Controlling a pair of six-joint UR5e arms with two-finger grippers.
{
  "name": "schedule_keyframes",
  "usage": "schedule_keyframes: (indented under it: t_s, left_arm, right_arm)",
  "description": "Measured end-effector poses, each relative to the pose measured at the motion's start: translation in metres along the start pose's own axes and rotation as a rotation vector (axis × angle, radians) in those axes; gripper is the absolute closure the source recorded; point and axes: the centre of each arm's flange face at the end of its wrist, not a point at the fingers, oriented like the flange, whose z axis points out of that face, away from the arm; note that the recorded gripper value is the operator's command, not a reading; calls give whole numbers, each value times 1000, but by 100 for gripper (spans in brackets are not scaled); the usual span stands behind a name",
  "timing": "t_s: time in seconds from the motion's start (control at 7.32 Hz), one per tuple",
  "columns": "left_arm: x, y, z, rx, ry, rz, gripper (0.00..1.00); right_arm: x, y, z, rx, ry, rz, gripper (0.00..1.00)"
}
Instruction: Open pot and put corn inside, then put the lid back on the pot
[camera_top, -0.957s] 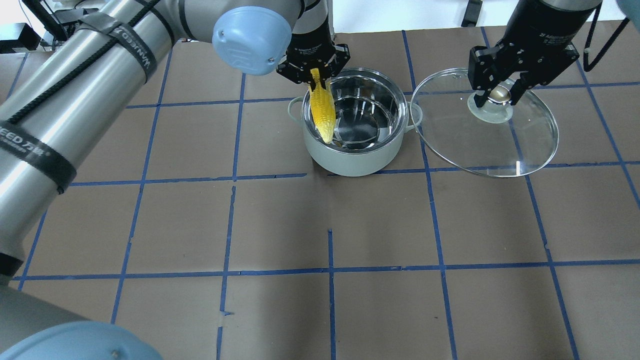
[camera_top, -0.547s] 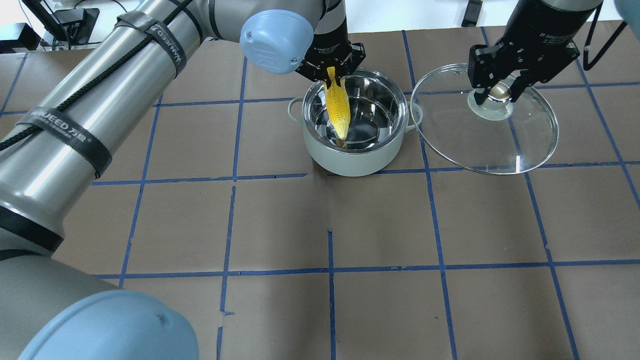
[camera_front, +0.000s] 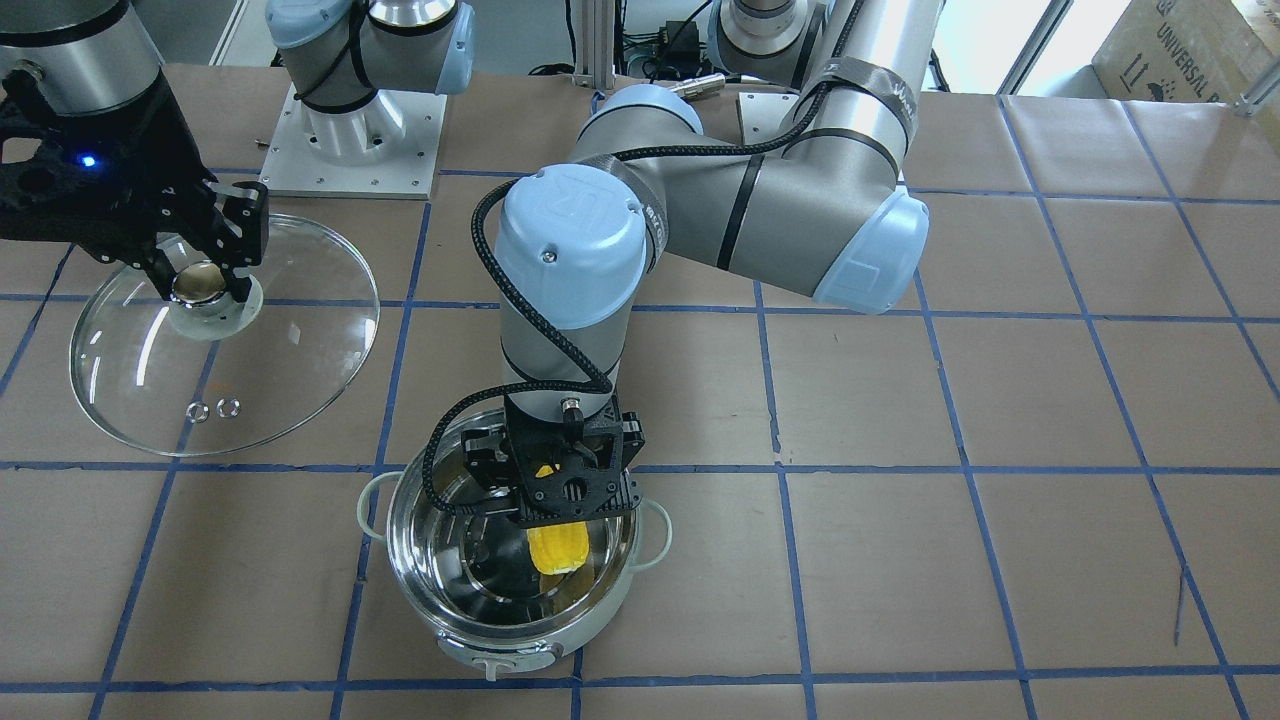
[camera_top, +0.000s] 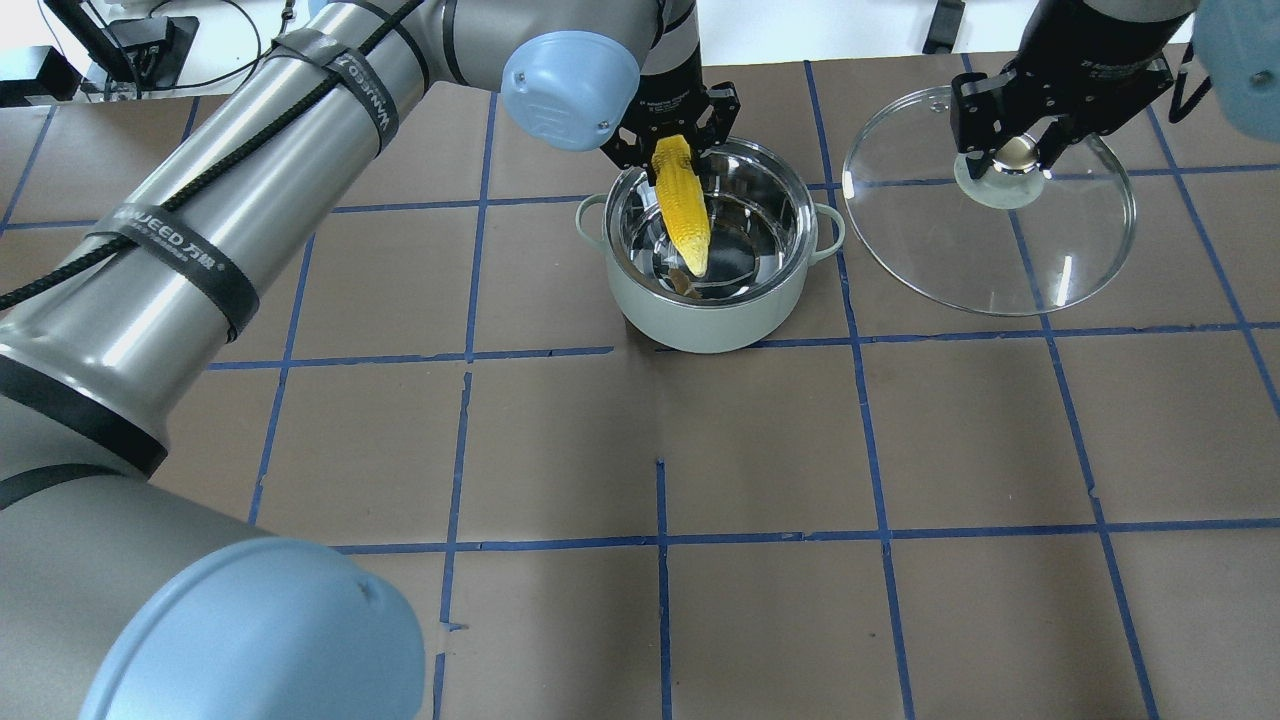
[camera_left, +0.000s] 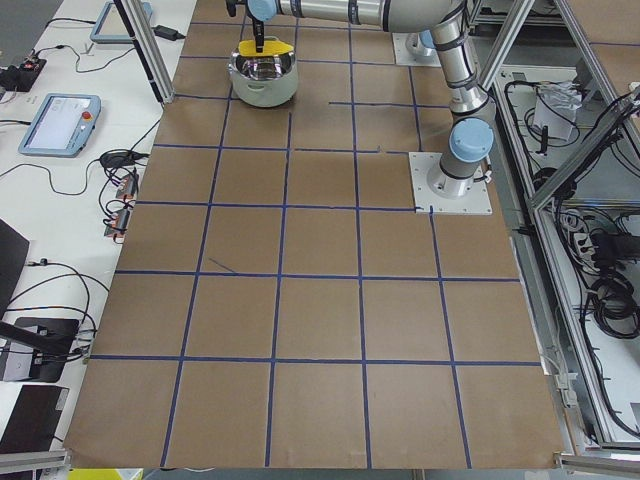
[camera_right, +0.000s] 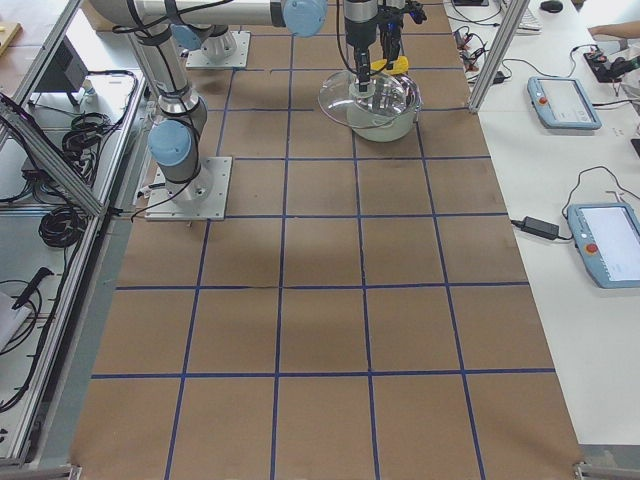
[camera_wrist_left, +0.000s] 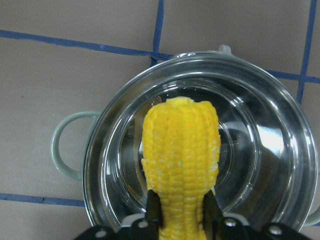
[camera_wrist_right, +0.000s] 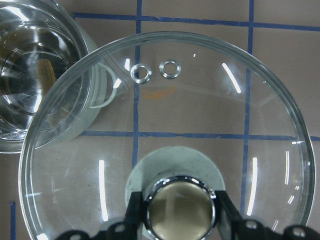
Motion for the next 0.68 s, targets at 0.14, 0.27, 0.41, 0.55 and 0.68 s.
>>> schedule_keyframes:
  t_s: [0.14,0.27,0.41,0.55,0.68]
  left_arm:
    - [-1,0,-1,3,0,-4,0]
    - [-3,-1,-4,7,-1,-3,0]
    - [-9,-4,-8,12,-4,21,0]
    - [-21,-10,-15,19,-6,94,0]
    - [-39,-20,-25,27,-6,186,0]
  right_arm:
    - [-1,5,4,4,3,1,66]
    - [-2,10,10,9,5,1,66]
    - [-3,13,14,15,6,2,66]
    - [-4,15,15,18,6,6,66]
    - [-7,15,16,21,5,14,66]
